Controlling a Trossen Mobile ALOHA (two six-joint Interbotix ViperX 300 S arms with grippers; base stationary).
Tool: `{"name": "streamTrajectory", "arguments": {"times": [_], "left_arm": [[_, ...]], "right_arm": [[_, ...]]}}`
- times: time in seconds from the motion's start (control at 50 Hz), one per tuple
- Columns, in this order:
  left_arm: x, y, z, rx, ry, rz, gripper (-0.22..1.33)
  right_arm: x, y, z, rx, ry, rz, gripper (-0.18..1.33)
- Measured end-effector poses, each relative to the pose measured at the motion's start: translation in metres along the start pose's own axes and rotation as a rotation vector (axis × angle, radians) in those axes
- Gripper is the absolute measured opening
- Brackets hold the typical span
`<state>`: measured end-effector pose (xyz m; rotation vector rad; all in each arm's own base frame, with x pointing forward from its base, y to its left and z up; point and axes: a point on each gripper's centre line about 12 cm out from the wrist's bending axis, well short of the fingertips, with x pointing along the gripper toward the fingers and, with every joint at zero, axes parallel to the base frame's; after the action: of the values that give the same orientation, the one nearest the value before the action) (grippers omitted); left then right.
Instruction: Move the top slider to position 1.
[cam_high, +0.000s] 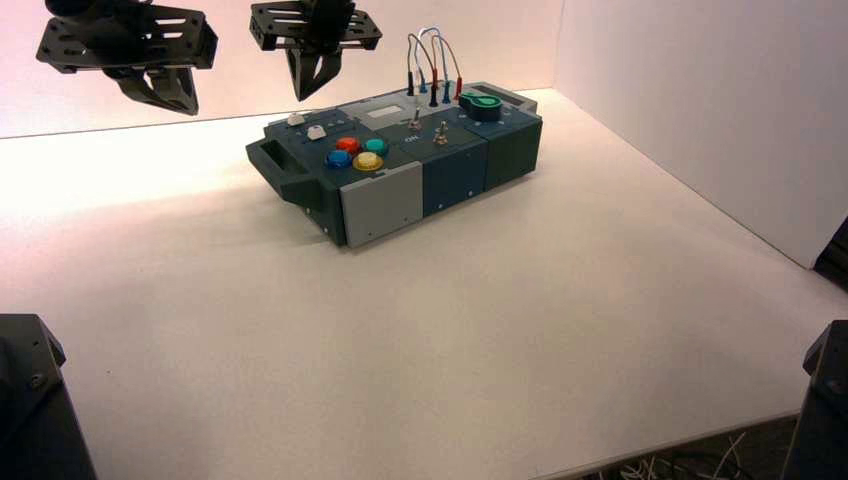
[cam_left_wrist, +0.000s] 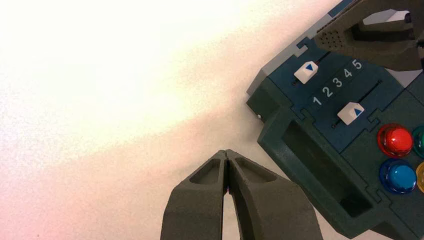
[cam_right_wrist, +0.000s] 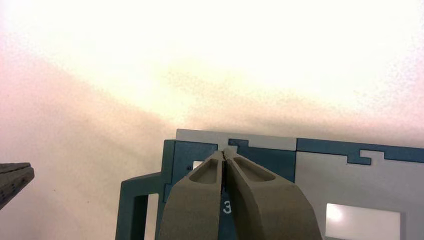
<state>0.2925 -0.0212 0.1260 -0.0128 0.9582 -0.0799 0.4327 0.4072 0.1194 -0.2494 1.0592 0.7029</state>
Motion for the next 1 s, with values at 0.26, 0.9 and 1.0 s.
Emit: {"name": "streamTrajectory", "arguments": {"times": [0.26, 0.9, 1.0], "left_arm": [[0.000, 0.000, -0.001, 0.000, 0.002, 0.000, -0.17], [0.000, 0.000, -0.001, 0.000, 0.002, 0.000, -0.17], [0.000, 0.000, -0.001, -0.002, 0.003, 0.000, -0.17]], "right_arm": [[0.003, 0.001, -0.005, 0.000, 0.034, 0.001, -0.14], [0.017, 0.004, -0.010, 0.005, 0.087, 0.016, -0.14], [0.019, 0.006, -0.007, 0.002, 0.090, 0.018, -0.14]]}}
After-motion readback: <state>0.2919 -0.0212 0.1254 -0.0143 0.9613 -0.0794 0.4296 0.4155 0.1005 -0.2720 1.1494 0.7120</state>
